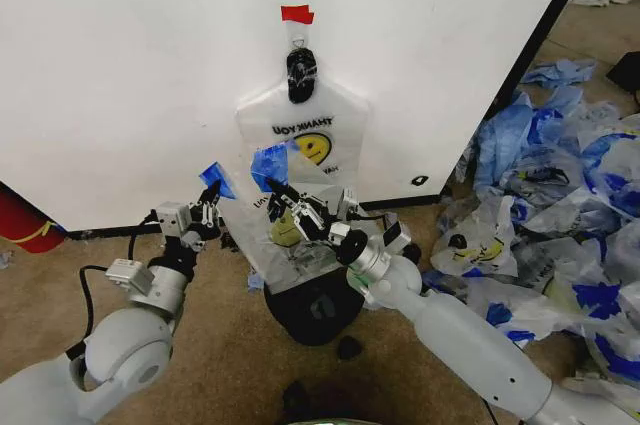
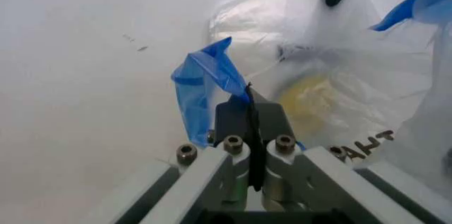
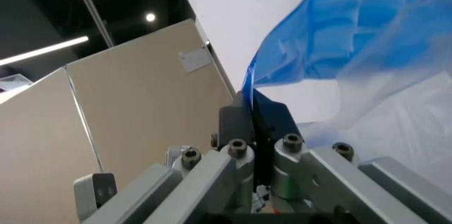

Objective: Pick up the garbage bag from the wall and place it over the trash bin.

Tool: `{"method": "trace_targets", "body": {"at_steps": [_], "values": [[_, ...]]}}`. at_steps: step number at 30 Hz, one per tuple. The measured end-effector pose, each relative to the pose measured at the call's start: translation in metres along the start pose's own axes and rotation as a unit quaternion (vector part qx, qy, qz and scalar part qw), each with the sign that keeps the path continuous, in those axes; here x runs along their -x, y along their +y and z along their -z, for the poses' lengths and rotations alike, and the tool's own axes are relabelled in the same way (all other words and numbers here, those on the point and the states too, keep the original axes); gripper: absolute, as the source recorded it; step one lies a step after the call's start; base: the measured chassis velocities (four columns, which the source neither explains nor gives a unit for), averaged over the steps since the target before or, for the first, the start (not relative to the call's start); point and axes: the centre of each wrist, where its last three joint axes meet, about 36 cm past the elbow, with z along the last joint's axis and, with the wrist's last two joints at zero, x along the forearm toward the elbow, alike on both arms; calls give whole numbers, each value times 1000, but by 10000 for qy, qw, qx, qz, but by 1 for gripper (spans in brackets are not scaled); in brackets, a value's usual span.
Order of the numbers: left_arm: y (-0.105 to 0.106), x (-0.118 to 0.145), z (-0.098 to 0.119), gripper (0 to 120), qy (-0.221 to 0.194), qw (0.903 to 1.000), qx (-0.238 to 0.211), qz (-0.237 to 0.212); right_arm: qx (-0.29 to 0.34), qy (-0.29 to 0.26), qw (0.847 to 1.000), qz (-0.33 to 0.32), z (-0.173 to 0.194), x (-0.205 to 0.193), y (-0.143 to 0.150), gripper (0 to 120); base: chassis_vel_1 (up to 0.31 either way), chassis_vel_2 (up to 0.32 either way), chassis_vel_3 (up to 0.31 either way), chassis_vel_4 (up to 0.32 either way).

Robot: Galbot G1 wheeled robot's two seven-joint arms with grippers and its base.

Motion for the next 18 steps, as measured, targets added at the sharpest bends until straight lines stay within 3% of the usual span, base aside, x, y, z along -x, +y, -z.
{"method": "trace_targets", "body": {"at_steps": [10,18], "values": [[3,3,0,0,11,10000,-3,81,132,-168,9998,27,-24,19,-6,0,0,0,0,0],[-2,-3,-3,0,54,9999,-65,68,178,-53,9995,251,-32,26,5,0,0,0,0,0]]}}
